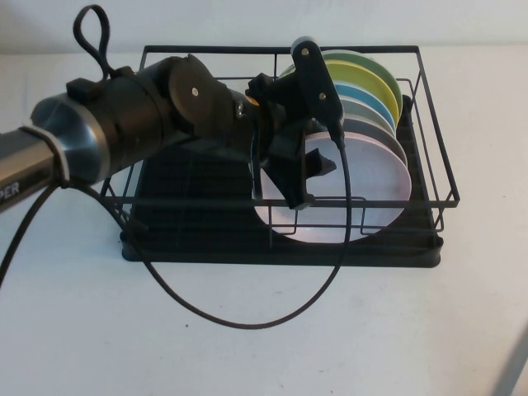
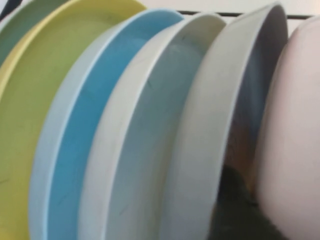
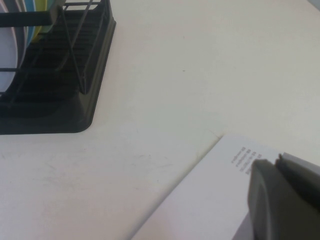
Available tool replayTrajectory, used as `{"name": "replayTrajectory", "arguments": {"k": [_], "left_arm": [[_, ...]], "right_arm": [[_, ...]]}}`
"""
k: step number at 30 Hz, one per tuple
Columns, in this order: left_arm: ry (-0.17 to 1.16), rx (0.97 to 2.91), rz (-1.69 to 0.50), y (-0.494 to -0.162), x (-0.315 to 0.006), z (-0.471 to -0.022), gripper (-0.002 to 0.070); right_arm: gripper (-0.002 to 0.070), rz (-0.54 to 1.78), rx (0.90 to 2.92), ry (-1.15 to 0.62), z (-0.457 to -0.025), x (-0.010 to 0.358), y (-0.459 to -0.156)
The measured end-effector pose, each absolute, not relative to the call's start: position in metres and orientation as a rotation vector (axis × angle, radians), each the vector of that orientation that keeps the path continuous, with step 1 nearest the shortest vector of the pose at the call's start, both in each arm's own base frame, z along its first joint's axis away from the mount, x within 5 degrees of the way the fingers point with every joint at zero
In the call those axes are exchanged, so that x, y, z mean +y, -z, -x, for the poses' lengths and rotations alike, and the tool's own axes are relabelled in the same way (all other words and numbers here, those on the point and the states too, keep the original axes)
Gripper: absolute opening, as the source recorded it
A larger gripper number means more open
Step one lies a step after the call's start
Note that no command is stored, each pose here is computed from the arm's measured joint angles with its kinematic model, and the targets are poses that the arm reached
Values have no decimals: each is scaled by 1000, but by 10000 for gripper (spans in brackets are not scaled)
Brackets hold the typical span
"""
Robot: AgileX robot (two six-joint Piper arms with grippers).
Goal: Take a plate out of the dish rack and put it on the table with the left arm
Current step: Grasp the plate from the shelf, then place the plate from the table
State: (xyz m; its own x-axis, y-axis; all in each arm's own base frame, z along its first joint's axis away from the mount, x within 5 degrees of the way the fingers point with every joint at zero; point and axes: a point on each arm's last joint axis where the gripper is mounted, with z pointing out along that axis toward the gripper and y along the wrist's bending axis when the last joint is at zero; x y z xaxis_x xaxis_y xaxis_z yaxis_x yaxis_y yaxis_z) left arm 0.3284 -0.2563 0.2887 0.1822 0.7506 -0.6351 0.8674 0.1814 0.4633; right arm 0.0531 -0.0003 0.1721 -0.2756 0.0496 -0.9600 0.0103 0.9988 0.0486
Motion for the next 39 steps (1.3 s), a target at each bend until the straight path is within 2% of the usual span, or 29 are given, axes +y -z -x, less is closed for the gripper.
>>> {"name": "replayTrajectory", "arguments": {"k": [2, 5, 6, 12, 20, 24, 28, 31, 35, 39], "left_arm": [[167, 1591, -1583, -285, -257, -330, 258], [161, 1588, -1578, -285, -257, -331, 102], [162, 1586, -1586, -285, -257, -331, 84], [147, 1532, -1606, -302, -257, -325, 85], [100, 1360, -1473, -390, -236, -294, 83], [167, 1373, -1347, -433, -215, -263, 83], [299, 1534, -1234, -457, -191, -230, 83], [384, 1763, -1161, -455, -177, -216, 83], [506, 2059, -1081, -432, -164, -214, 83], [750, 2225, -1015, -388, -160, -212, 83]], "right_arm": [[-20, -43, 1850, -38, -53, 0, -172], [-20, -43, 1850, -38, -53, 0, -172], [-20, -43, 1850, -38, -53, 0, -172], [-20, -43, 1850, -38, -53, 0, -172], [-20, -43, 1850, -38, -53, 0, -172], [-20, -43, 1850, -38, -53, 0, -172], [-20, -43, 1850, -38, -53, 0, -172], [-20, -43, 1850, -38, -53, 0, -172], [-20, -43, 1850, -38, -53, 0, -172], [-20, -43, 1850, -38, -53, 0, -172]]}}
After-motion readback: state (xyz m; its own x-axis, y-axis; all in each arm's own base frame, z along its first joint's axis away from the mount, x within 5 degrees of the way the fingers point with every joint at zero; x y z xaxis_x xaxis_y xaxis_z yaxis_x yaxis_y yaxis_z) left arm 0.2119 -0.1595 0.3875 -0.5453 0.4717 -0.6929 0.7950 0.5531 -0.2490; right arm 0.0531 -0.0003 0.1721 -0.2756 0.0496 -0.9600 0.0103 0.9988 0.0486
